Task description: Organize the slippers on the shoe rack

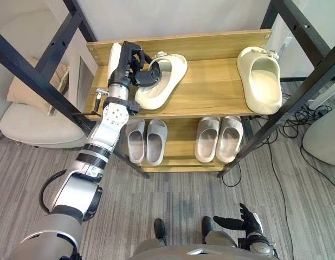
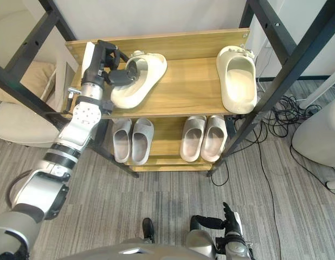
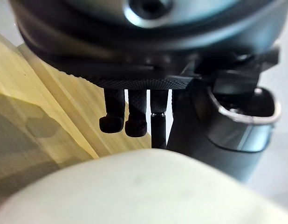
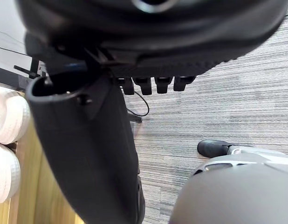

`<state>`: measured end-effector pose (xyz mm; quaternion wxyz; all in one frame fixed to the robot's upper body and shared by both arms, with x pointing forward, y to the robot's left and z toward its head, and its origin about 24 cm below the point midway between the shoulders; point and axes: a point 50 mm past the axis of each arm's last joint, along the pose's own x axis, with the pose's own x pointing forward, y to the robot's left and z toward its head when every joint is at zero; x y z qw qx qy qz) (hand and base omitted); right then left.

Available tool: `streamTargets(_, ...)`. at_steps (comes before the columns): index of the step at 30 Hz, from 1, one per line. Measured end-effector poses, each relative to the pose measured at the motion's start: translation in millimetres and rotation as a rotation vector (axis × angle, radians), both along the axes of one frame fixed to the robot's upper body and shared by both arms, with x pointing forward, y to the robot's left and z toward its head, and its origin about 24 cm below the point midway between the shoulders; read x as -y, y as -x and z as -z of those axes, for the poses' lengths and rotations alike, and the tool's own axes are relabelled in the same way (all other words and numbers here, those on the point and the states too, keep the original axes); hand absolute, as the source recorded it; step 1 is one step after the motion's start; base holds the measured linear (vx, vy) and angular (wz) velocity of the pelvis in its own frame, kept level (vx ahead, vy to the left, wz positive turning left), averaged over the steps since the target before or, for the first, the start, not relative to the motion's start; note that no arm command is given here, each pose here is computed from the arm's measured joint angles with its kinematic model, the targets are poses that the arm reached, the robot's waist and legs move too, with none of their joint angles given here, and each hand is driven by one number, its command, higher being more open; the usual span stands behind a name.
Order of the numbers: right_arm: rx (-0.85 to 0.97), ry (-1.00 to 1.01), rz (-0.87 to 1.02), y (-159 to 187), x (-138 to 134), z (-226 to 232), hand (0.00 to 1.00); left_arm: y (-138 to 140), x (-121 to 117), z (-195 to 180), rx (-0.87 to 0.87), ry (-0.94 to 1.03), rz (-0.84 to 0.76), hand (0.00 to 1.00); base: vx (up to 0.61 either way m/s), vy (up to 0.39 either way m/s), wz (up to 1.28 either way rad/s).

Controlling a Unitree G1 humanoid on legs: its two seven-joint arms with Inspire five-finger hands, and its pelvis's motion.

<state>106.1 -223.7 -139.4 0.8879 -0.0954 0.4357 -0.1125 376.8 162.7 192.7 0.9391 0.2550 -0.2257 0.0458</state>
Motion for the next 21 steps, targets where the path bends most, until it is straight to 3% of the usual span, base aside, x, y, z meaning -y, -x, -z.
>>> streamTargets(12, 0.014, -0.005, 0.031, 0, 4, -1, 1.00, -1, 40, 5, -0.025, 0.114, 0.111, 0.00, -0.01, 0.004, -0.02)
streamTargets(21, 0.020, 0.005, 0.036, -1, 4, -2, 1.00, 1, 55, 8, -0.042, 0.213, 0.140, 0.00, 0.00, 0.002, 0.04)
